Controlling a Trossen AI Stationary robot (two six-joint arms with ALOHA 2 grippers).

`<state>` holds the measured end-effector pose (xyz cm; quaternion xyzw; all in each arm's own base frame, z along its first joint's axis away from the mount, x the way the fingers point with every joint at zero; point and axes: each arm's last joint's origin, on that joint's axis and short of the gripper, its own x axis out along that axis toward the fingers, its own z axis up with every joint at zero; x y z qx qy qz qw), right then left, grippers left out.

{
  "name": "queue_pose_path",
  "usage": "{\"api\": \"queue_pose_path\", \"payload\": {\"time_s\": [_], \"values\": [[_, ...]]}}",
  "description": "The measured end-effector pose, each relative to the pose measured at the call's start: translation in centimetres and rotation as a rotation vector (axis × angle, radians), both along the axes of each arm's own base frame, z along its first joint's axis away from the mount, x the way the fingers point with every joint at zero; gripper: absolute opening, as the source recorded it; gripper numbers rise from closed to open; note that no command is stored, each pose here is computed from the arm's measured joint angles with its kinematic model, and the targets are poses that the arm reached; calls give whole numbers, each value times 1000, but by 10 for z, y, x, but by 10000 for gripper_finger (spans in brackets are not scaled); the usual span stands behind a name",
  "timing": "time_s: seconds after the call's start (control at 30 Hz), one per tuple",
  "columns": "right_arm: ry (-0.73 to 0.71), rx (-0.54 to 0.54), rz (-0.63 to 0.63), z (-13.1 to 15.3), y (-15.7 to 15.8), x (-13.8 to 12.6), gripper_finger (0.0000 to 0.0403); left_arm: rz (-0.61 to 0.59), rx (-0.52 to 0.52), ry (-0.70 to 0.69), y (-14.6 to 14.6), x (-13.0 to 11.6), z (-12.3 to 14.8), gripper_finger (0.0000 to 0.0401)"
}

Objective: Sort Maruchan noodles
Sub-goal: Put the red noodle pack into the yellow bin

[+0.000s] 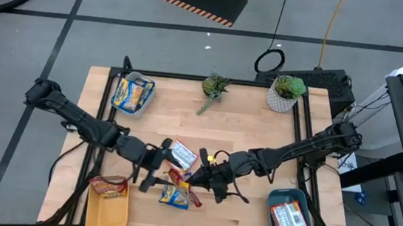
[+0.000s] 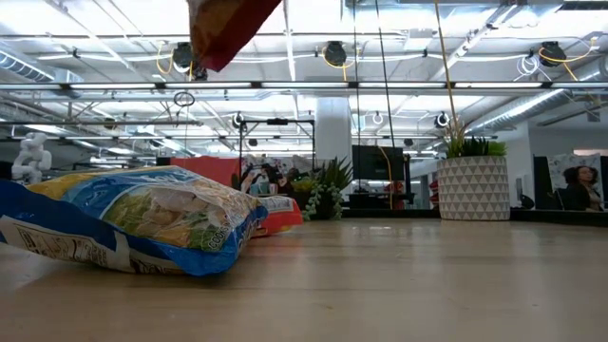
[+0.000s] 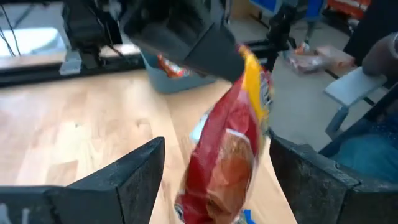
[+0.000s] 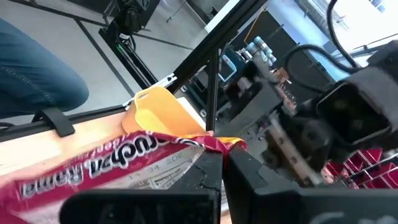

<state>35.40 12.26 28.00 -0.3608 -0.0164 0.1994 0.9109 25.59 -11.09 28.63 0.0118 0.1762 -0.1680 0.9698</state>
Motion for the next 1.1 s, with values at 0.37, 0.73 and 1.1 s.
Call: {"api": "queue_pose_path", "payload": {"time_s": [0.37,0.73,1.1], "values": [[8,-3,-4,-1,-1,0,0,-138,-78,95,7,23,-22,296],[32,-5,-23,-3,-6,1,0,-116,-85,98,13,30,-27,276],[46,-6,-40,-4,-8,2,0,-133,-52,99,12,29,-28,142]]}}
